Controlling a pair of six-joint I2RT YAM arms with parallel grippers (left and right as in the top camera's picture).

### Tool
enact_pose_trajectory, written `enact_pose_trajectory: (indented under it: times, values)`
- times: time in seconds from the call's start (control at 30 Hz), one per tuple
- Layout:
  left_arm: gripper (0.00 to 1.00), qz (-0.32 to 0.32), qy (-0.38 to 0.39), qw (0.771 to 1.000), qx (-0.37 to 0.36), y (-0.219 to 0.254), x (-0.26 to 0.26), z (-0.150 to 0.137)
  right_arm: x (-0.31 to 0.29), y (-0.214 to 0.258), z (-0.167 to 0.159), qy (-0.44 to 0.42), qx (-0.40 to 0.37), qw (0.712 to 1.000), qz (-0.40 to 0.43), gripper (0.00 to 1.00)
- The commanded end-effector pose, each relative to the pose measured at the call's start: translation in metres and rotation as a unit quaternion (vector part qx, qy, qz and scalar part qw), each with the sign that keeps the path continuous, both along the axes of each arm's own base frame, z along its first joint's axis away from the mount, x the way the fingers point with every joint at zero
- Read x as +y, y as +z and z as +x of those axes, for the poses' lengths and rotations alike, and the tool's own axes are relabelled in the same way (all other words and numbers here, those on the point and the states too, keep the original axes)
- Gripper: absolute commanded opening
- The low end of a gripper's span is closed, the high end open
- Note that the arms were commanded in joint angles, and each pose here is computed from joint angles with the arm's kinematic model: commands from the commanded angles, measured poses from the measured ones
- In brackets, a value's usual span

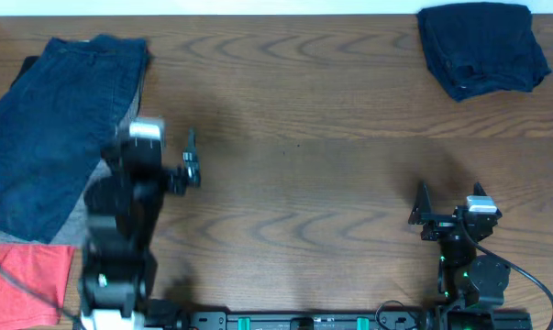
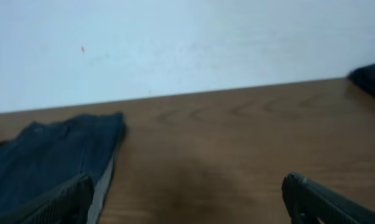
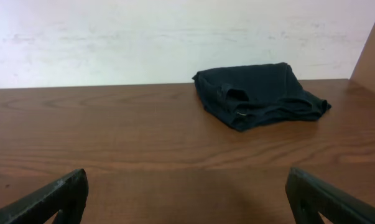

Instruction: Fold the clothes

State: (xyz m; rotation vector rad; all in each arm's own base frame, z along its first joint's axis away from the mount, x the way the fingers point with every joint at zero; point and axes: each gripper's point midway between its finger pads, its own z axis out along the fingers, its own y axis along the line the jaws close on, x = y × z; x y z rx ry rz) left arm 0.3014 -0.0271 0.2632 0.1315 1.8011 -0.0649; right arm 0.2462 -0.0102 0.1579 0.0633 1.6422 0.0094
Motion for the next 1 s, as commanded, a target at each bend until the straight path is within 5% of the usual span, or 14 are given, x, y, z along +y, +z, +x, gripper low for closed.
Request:
enact_pose_trajectory:
  times: [0.0,0.37,0.97]
  values:
    - [0.98,0.003,0.001,1.000,-0.030,-0.018,0.003,-0.024,0.004,0.000,0.000,0.006,-0.001,1.000,0.006,0.99]
    - [0.98,0.002,0.014,0.997,-0.077,-0.071,0.011,-0.057,0.004,0.000,0.000,0.006,-0.001,1.000,0.006,0.99]
    - [0.98,-0.001,0.017,0.993,-0.119,-0.088,0.012,-0.055,0.004,0.000,0.000,0.006,-0.001,1.000,0.006,0.99]
